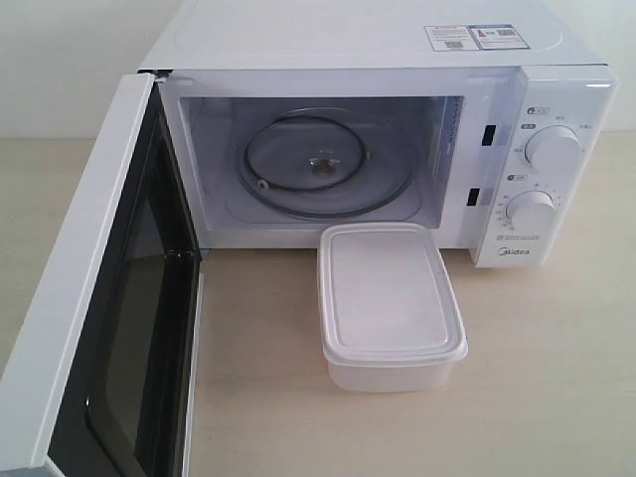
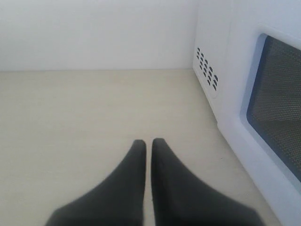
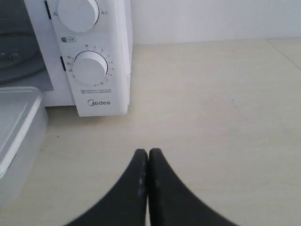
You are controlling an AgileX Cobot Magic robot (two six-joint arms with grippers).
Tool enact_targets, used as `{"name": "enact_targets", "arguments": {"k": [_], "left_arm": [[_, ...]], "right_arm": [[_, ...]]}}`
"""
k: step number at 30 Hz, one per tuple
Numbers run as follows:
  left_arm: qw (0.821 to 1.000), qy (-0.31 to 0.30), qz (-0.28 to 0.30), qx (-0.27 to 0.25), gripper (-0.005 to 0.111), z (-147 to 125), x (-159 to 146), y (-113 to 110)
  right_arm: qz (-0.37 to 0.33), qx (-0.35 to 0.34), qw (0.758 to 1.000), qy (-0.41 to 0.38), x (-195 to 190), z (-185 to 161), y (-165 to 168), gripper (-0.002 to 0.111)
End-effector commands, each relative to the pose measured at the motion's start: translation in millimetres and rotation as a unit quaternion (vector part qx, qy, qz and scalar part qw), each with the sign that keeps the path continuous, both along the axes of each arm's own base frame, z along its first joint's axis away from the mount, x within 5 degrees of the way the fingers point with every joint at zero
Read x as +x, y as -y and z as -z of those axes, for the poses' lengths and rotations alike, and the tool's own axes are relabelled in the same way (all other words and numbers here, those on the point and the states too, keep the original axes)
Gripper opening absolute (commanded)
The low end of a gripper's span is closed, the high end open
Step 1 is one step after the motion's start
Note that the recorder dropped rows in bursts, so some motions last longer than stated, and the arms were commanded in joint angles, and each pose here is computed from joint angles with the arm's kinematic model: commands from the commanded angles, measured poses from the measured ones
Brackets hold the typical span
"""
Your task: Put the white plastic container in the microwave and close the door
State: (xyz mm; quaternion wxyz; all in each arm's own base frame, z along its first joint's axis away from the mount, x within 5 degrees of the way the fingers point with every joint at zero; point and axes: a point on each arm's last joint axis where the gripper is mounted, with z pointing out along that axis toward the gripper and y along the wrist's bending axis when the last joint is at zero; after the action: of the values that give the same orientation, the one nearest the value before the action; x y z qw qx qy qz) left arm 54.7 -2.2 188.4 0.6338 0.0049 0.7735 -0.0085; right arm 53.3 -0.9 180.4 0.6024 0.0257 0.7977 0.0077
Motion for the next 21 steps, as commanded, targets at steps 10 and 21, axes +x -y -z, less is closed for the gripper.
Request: {"name": "enact_targets", "arguments": {"k": [10,21], "left_arm": [[1.000,-0.002,-0.001,0.000,0.004,1,0,0],[1.000,-0.002,-0.001,0.000,0.004,1,0,0]], "right_arm": [[-0.001,0.052,0.981,0.189,-20,-102,-2,0.000],[-0.006,0.078,0.955,0.285,-38,-145,-2,0.000]]}}
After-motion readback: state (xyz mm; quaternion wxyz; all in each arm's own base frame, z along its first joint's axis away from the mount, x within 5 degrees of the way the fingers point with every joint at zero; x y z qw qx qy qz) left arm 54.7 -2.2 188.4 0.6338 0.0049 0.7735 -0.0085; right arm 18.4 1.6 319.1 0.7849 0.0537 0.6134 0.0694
